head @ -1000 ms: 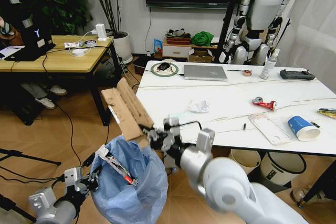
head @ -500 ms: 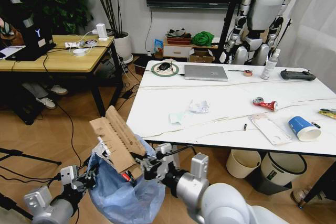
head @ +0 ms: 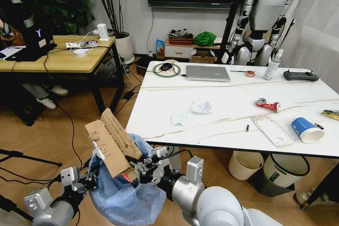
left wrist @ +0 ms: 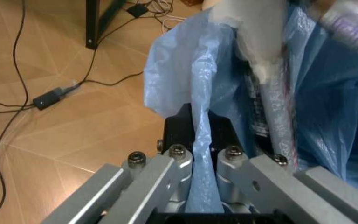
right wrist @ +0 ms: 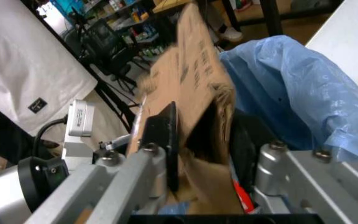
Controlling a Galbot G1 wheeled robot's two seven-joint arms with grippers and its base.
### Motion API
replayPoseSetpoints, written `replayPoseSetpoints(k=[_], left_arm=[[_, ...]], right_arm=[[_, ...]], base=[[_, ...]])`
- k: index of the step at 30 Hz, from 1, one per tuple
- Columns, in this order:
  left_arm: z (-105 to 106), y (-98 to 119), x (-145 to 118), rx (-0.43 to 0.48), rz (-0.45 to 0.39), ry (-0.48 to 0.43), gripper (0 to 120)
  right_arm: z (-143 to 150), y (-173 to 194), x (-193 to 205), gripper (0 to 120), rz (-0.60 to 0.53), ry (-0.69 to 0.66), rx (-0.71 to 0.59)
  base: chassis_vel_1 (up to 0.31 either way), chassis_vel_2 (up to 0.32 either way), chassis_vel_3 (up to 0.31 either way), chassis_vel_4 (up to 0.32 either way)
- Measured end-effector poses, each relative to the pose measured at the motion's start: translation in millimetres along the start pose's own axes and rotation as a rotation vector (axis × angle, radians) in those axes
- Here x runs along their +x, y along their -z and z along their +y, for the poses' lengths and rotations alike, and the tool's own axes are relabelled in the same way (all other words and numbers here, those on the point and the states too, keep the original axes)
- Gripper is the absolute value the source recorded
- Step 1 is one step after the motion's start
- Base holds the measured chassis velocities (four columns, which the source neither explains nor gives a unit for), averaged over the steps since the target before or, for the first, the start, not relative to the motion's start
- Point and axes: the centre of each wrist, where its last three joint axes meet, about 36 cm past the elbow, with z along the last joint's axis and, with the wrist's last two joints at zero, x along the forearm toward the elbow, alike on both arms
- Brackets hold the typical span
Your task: Pick up the trash bin and place the trash from the table into it.
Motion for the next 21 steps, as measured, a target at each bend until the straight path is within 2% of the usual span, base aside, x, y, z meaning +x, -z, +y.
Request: replayPoseSetpoints(k=[3, 6, 12, 14, 18, 21], left_arm=[[0.2, 0.3, 0.0, -0.001, -0.001, 0.001, 0], [0.1, 0.4, 0.0, -0.001, -0.002, 0.0, 0], [-0.1, 1.0, -0.5, -0.001, -0.004, -0.001, 0], [-0.2, 0.9, -0.5, -0.001, -0.004, -0.001, 0], [-0.3, -3.2, -1.8, 0.003, 0.002, 0.002, 0], [0.2, -12.7, -2.5, 0.005, 0.029, 0.009, 0]], right_arm=[[-0.8, 0.9, 0.1, 43, -0.005, -0.004, 0.003], [-1.6, 2.3, 0.1, 50, -0.009, -0.006, 0.005], [-7.8, 17.0, -0.6, 75, -0.061, -0.024, 0.024], [-9.4, 20.6, -0.5, 79, -0.073, -0.029, 0.027], [-21.1, 39.0, 2.3, 96, -0.116, -0.094, 0.053], [-30.5, 49.4, 2.1, 99, -0.125, -0.177, 0.059]], base=[[0.0, 0.0, 0.0, 0.0], [0.0, 0.0, 0.0, 0.0], [0.0, 0.0, 0.0, 0.0], [0.0, 0.0, 0.0, 0.0], [0.0, 0.0, 0.0, 0.0], [0.0, 0.0, 0.0, 0.0]])
